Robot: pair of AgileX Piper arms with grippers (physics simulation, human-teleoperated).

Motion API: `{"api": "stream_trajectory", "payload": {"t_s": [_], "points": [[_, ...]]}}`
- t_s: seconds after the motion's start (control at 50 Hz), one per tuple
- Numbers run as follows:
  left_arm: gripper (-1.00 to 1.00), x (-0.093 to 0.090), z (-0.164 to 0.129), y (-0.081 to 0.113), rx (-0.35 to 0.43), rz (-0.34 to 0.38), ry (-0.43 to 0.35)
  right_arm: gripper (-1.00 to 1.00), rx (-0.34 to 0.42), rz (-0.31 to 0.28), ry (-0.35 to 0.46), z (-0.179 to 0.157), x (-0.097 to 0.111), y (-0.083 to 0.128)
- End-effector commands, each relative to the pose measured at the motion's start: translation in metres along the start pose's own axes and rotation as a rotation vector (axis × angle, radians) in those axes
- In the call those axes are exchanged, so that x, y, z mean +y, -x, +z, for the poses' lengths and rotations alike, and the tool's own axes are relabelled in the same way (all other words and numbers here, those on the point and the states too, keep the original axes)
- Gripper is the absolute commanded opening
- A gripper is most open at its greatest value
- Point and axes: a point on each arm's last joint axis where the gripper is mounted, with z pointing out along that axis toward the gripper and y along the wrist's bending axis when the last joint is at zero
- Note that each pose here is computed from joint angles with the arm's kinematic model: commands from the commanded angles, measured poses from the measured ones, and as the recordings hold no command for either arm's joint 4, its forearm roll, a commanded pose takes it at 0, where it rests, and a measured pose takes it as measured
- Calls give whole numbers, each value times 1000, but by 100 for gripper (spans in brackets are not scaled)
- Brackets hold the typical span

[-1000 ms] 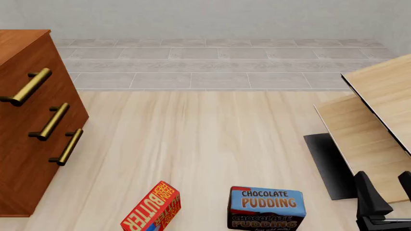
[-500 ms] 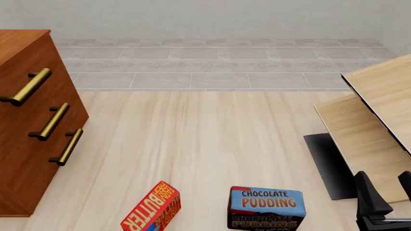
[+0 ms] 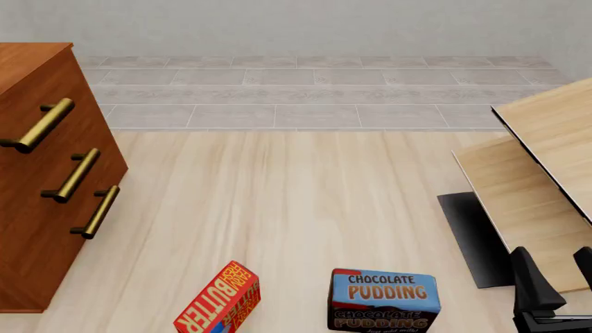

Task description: Close the top drawer of the cabinet and put the bowl on top of it.

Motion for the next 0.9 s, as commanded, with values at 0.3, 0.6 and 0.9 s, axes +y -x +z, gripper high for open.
{"api": "stream_trajectory", "payload": {"t_s": [0.3,0.6,0.9], "points": [[100,2,4,3,-1,14,16,100,0,0,0,-1,0,0],[100,-21,-35,23,-35,12,-38,100,0,0,0,-1,0,0],[100,-28,-75,26,-66,31,-83,100,0,0,0,-1,0,0]]}}
